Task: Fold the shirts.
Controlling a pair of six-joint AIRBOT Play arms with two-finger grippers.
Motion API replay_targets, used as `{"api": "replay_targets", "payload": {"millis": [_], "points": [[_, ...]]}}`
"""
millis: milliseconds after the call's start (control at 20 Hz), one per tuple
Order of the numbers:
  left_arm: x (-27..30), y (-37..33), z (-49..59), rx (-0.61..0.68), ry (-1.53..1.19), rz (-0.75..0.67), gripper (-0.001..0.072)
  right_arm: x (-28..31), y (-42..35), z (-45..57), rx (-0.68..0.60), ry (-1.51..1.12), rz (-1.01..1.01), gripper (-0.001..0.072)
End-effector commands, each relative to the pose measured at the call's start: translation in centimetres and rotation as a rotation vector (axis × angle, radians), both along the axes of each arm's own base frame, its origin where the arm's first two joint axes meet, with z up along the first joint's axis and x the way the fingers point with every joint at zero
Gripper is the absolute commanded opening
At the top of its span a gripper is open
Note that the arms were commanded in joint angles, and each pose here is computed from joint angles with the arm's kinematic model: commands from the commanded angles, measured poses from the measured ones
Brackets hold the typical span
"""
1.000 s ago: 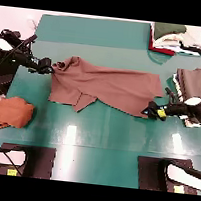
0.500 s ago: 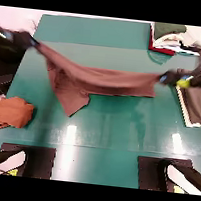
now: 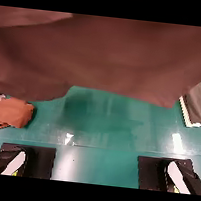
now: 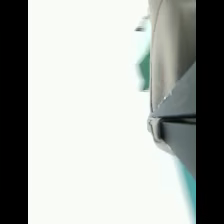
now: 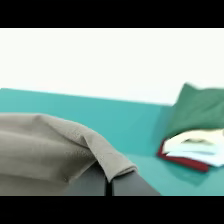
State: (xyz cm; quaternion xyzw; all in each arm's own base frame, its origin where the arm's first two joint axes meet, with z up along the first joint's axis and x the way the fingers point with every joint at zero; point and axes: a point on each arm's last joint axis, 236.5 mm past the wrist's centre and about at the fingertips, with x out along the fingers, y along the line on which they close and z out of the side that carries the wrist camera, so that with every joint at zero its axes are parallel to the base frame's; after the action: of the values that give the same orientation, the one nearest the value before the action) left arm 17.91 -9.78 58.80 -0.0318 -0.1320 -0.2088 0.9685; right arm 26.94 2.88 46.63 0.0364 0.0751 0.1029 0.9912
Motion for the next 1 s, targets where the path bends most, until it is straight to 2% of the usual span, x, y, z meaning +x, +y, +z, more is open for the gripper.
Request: {"api": "replay_targets", "payload": {"millis": [0, 100, 250, 350, 450, 600, 700, 950], "points": [[-2.9, -0.1, 2.5, -0.014, -0.088, 0.008, 0.0022, -1.5, -0.3, 1.3, -0.027, 0.026, -0.036, 0.0017], [1.6, 0.3, -0.5, -0.027, 0.047, -0.005, 0.0022, 0.3, -1.2, -0.2, 0.002, 0.109, -0.022, 0.0017], [11.6, 1.1, -10.1, -0.025, 0.391, -0.026, 0.0023, 5.0, -2.9, -6.2, 0.087, 0.316, 0.030, 0.0017], [17.4, 1.5, -18.5, -0.028, 0.656, -0.055, 0.0023, 8.4, -2.1, -13.2, 0.153, 0.524, 0.112, 0.0017], [22.1, 2.1, -26.8, -0.055, 0.881, -0.071, 0.0024, 11.0, -1.6, -21.1, 0.133, 0.733, 0.122, 0.0017], [26.6, 2.8, -38.1, -0.106, 1.152, -0.079, 0.0023, 13.3, -0.9, -32.7, 0.046, 1.018, 0.085, 0.0017], [28.6, 3.1, -44.6, -0.138, 1.292, -0.078, 0.0023, 14.9, 0.0, -37.8, 0.054, 1.117, 0.082, 0.0017], [33.0, 3.7, -52.3, -0.181, 1.364, -0.032, 0.0023, 20.5, -0.2, -41.9, 0.089, 1.133, 0.063, 0.0017]]}}
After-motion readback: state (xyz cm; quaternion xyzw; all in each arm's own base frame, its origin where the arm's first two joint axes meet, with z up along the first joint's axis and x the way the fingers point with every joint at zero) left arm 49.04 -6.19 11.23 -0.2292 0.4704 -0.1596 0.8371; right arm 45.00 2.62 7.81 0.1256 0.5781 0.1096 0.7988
